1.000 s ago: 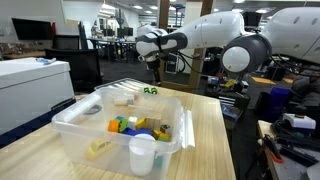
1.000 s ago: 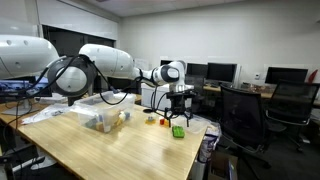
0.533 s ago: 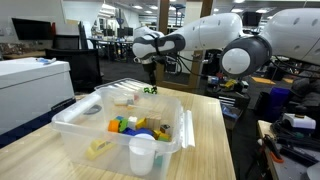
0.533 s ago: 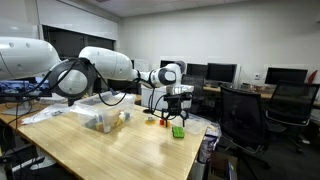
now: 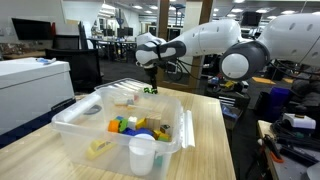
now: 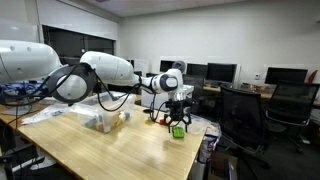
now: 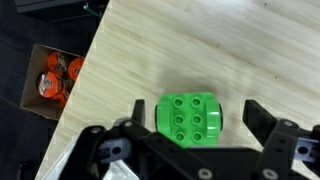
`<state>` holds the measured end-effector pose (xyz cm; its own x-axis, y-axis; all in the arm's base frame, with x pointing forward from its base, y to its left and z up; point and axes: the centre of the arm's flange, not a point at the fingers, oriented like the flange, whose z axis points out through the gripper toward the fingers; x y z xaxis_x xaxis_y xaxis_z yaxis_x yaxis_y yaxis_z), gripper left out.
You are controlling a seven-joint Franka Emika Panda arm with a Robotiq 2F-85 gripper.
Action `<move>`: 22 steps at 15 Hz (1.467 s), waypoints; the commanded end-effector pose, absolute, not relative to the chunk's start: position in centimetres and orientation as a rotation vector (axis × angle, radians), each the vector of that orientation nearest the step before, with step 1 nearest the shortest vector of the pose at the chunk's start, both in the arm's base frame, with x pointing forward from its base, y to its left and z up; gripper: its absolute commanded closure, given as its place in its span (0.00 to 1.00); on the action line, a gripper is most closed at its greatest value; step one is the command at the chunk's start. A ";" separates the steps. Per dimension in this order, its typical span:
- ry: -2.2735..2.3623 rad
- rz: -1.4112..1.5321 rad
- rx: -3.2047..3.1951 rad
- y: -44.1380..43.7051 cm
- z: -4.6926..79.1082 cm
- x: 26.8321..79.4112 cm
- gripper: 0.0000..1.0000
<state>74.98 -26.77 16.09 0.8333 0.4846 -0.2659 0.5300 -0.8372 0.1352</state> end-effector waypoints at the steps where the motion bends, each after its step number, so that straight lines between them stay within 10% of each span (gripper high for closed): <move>1: 0.753 -0.316 2.820 -27.8 15.4 75.1 0.00; 6: 0.737 -0.338 2.814 -28.6 14.8 75.2 0.00; 10: 0.748 -0.334 2.814 -28.8 15.1 75.1 0.47; 17: 0.743 -0.315 2.809 -29.0 15.8 75.0 1.00; 18: 0.760 -0.309 2.796 -29.0 16.2 74.8 0.61; 22: 0.766 -0.275 2.773 -29.2 17.3 75.0 0.48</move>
<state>74.72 -28.46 16.14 0.8441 0.4698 -0.2584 0.5187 -0.8376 0.1713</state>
